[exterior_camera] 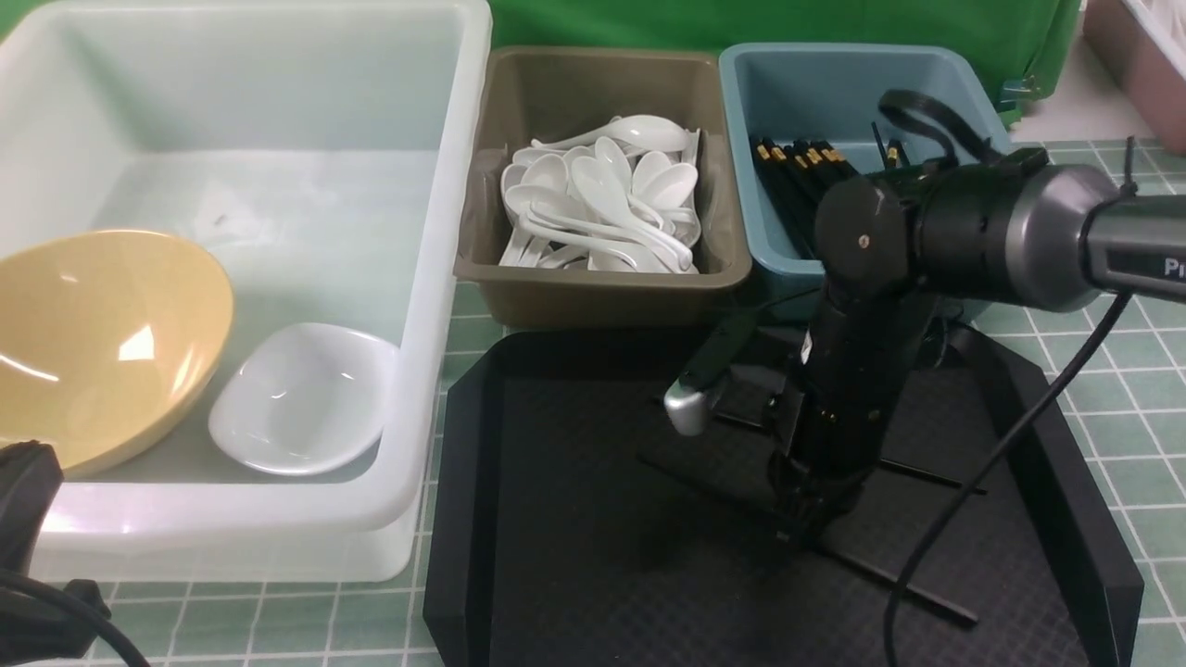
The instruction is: On blue table put chopsticks spoon bowls plates into blue grey white boxes.
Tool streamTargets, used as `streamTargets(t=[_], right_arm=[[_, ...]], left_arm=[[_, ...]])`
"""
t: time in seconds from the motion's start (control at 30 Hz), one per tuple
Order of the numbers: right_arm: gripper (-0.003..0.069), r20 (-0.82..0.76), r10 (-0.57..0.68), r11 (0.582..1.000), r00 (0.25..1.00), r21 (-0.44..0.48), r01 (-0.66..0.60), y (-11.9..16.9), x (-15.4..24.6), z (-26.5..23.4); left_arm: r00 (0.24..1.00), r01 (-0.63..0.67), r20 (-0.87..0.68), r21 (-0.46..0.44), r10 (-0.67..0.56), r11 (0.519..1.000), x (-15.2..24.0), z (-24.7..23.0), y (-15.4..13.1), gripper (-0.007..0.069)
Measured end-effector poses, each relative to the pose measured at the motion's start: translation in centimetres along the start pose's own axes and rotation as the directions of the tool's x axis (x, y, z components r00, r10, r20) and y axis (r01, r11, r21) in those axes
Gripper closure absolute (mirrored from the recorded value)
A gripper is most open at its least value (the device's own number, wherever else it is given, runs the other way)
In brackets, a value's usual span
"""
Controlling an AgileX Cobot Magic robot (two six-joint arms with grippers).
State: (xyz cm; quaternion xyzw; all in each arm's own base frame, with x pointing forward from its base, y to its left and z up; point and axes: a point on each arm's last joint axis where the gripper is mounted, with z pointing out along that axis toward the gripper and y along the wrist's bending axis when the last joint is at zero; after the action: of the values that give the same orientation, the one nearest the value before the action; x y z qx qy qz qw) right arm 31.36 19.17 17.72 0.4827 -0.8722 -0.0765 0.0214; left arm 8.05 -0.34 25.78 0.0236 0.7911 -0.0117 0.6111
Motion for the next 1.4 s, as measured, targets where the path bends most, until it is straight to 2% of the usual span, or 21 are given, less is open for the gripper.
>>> streamTargets(t=[0.1, 0.2, 0.23, 0.3, 0.33, 0.4, 0.43, 0.5, 0.57, 0.67, 0.77, 0.87, 0.9, 0.97, 1.0, 1.03, 1.17, 1.27, 1.4], right_arm=[[0.0602, 0.048, -0.037, 0.999, 0.998, 0.023, 0.036, 1.2, -0.1, -2.2], [0.0602, 0.190, -0.097, 0.991, 0.977, 0.114, 0.076, 2.0, 0.1, -6.8], [0.0602, 0.342, -0.127, 0.974, 0.931, 0.223, 0.051, 1.7, 0.3, -10.5], [0.0602, 0.489, -0.140, 0.946, 0.861, 0.323, -0.030, 0.6, 0.5, -13.2], [0.0602, 0.523, -0.143, 0.937, 0.840, 0.345, -0.055, 0.2, 0.6, -13.8], [0.0602, 0.641, -0.145, 0.895, 0.754, 0.409, -0.175, -1.6, 0.9, -15.8], [0.0602, 0.763, -0.115, 0.842, 0.636, 0.415, -0.346, -4.2, 1.1, -17.2], [0.0599, 0.837, -0.065, 0.801, 0.543, 0.368, -0.471, -6.8, 1.1, -16.9], [0.0587, 0.859, -0.027, 0.776, 0.511, 0.340, -0.531, -9.2, 1.0, -15.7], [0.0523, 0.826, 0.087, 0.777, 0.557, 0.294, -0.557, -11.8, 1.0, -12.7], [0.0447, 0.760, 0.182, 0.797, 0.624, 0.258, -0.547, -12.6, 1.2, -10.8], [0.0354, 0.668, 0.267, 0.828, 0.694, 0.211, -0.520, -12.0, 1.6, -10.6], [0.0351, 0.663, 0.270, 0.829, 0.698, 0.208, -0.518, -11.9, 1.6, -10.7], [0.0327, 0.547, 0.331, 0.861, 0.769, 0.157, -0.483, -10.4, 2.2, -11.3], [0.0326, 0.536, 0.336, 0.864, 0.775, 0.153, -0.480, -10.3, 2.3, -11.3], [0.0327, 0.446, 0.353, 0.883, 0.823, 0.132, -0.450, -9.2, 2.7, -11.0], [0.0328, 0.223, 0.341, 0.923, 0.913, 0.104, -0.370, -6.2, 3.1, -7.2], [0.0329, 0.174, 0.299, 0.942, 0.938, 0.107, -0.320, -4.7, 2.9, -4.4], [0.0329, 0.197, 0.168, 0.968, 0.966, 0.150, -0.199, -3.5, 2.2, -1.9]], left_arm=[[1.000, -0.012, 0.001, -0.004, 0.012, 1.000, 0.0, 0.0, 0.0, 0.0623], [1.000, -0.015, 0.001, -0.005, 0.015, 1.000, 0.0, 0.0, 0.0, 0.0623], [1.000, -0.015, 0.001, -0.005, 0.015, 1.000, 0.0, 0.0, 0.0, 0.0623], [1.000, -0.015, 0.001, -0.005, 0.015, 1.000, 0.0, 0.0, 0.0, 0.0623], [1.000, -0.015, 0.001, -0.005, 0.015, 1.000, 0.0, 0.0, 0.0, 0.0623], [1.000, -0.015, 0.001, -0.005, 0.015, 1.000, 0.0, 0.0, 0.0, 0.0623], [1.000, -0.015, 0.001, -0.005, 0.015, 1.000, 0.0, 0.0, 0.0, 0.0623], [1.000, -0.015, 0.001, -0.005, 0.015, 1.000, 0.0, 0.0, 0.0, 0.0623], [1.000, -0.015, 0.002, -0.005, 0.015, 1.000, 0.0, 0.0, 0.0, 0.0623], [1.000, -0.015, 0.002, -0.005, 0.015, 1.000, 0.0, 0.0, 0.0, 0.0623], [1.000, -0.015, 0.002, -0.005, 0.015, 1.000, 0.0, 0.0, 0.0, 0.0623], [1.000, -0.015, 0.002, -0.005, 0.015, 1.000, 0.0, 0.0, 0.0, 0.0623], [1.000, -0.015, 0.002, -0.005, 0.015, 1.000, 0.0, 0.0, 0.0, 0.0623], [1.000, -0.015, 0.000, -0.005, 0.015, 1.000, 0.0, 0.0, 0.0, 0.0623], [1.000, -0.015, 0.000, -0.005, 0.015, 1.000, 0.0, 0.0, 0.0, 0.0623], [1.000, -0.015, -0.001, -0.004, 0.015, 1.000, 0.1, 0.0, 0.0, 0.0623], [1.000, -0.016, 0.000, -0.002, 0.016, 1.000, 0.3, 0.1, 0.0, 0.0623], [1.000, -0.016, 0.006, 0.000, 0.016, 1.000, 0.3, 0.1, 0.0, 0.0623], [1.000, -0.016, 0.010, 0.001, 0.016, 1.000, 0.2, 0.1, 0.0, 0.0623]])
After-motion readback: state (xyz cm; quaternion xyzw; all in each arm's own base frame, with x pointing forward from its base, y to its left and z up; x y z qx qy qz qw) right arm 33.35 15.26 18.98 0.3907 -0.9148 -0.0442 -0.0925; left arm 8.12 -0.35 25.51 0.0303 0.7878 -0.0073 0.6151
